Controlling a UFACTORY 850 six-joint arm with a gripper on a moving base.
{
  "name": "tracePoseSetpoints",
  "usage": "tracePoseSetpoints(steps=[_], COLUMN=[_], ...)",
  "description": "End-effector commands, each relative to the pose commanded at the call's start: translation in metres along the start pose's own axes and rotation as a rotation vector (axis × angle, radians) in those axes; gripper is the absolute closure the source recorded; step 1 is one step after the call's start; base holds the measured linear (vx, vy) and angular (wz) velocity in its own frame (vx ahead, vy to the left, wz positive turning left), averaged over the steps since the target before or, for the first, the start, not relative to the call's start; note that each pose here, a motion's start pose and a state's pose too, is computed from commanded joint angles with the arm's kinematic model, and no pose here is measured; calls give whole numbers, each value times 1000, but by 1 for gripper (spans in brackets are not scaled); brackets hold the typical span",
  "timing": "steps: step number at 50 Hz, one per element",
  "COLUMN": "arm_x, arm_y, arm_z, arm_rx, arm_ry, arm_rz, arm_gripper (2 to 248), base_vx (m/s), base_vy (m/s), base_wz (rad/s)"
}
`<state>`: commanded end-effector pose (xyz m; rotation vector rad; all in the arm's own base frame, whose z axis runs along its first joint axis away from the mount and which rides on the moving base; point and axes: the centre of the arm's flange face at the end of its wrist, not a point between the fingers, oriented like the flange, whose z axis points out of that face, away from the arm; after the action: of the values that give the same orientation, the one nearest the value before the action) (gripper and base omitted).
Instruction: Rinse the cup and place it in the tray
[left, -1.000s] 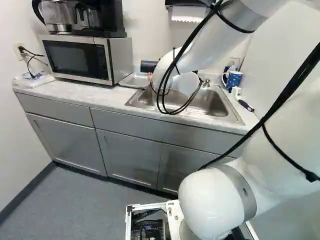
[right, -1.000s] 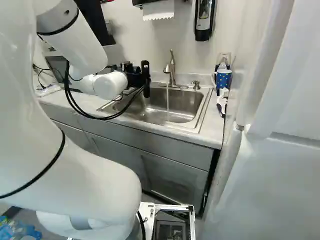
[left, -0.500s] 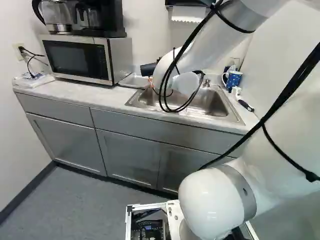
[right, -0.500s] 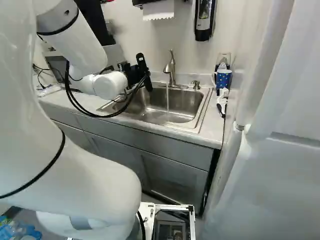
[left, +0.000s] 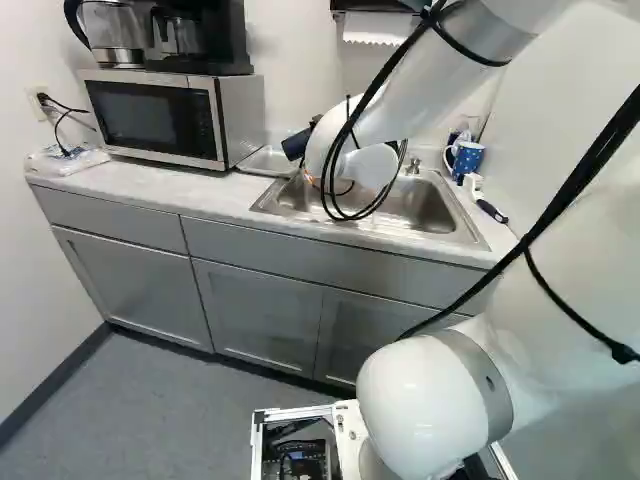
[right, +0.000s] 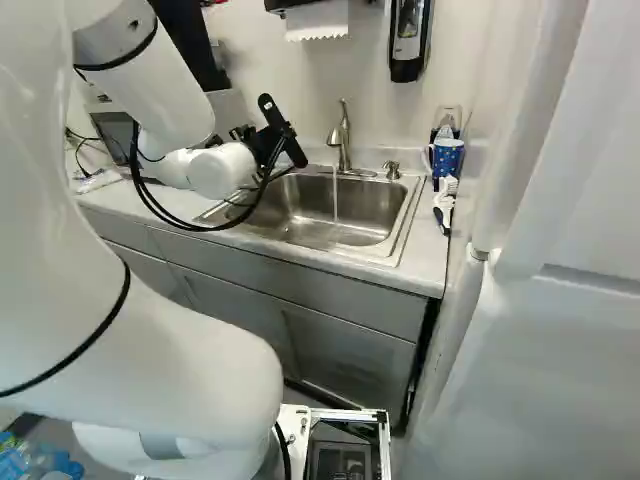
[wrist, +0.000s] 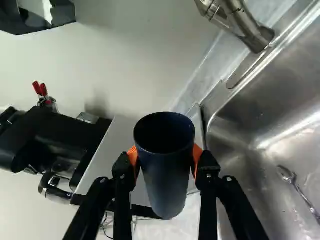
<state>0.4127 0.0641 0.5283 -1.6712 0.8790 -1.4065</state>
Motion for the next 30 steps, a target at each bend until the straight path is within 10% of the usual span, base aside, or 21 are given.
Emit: tracePoseSetpoints(steps=[30], arm_x=[0], arm_y=[0], arm_z=[0], arm_rx=[0], arm_ry=[0], arm_rz=[-315], arm_gripper=[128], base_vx=[0], base_vy=[0], base_wz=[0])
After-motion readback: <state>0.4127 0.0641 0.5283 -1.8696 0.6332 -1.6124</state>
